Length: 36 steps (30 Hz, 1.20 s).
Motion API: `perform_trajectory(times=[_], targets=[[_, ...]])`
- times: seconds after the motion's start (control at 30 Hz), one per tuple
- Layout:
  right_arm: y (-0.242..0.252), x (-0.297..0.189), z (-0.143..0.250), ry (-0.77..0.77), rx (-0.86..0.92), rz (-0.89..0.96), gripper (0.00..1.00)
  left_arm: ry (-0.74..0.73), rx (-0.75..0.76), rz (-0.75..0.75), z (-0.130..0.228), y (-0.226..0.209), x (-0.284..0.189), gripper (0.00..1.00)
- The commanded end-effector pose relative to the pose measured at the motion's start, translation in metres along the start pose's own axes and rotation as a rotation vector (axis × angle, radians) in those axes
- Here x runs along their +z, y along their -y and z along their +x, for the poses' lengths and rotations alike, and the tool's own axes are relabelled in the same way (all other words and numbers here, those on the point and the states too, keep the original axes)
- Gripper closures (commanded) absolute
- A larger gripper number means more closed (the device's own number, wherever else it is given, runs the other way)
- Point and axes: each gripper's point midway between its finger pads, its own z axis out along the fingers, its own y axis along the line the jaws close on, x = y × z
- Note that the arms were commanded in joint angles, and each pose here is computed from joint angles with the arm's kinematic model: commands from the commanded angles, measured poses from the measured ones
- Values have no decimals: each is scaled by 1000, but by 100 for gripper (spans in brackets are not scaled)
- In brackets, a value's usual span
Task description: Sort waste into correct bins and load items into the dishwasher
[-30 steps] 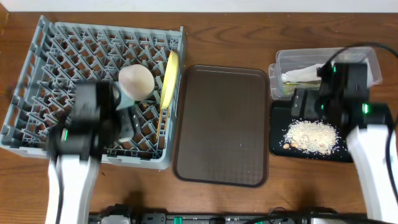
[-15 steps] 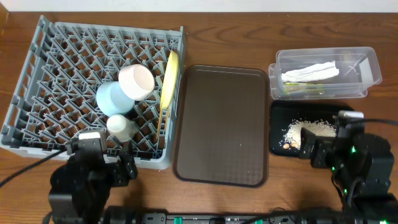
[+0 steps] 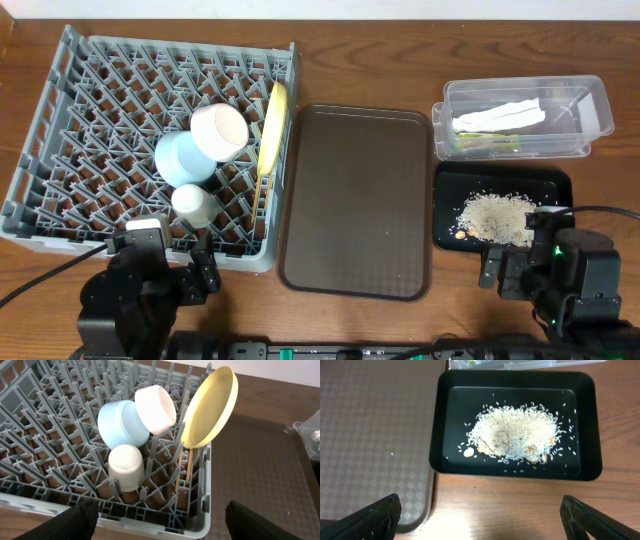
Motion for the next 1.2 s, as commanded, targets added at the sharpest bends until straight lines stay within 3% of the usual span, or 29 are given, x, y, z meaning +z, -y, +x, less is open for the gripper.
perform_trajectory(times=[0.0,0.2,0.8,0.97,1.17], targets=[[0,-2,2,11,-4,0,1,-10,15,11,3,2,1,15],[-2,-15,-14,154,-69,-11,1,-10,15,11,3,2,1,15],[-37,-26,-86,1104,-150,-214,1,-10,15,11,3,2,1,15],[-36,1,-78,1139,-151,-214,1,-10,15,11,3,2,1,14],[-33,52,-49,922,-227,-160,1,-10,15,11,3,2,1,15]])
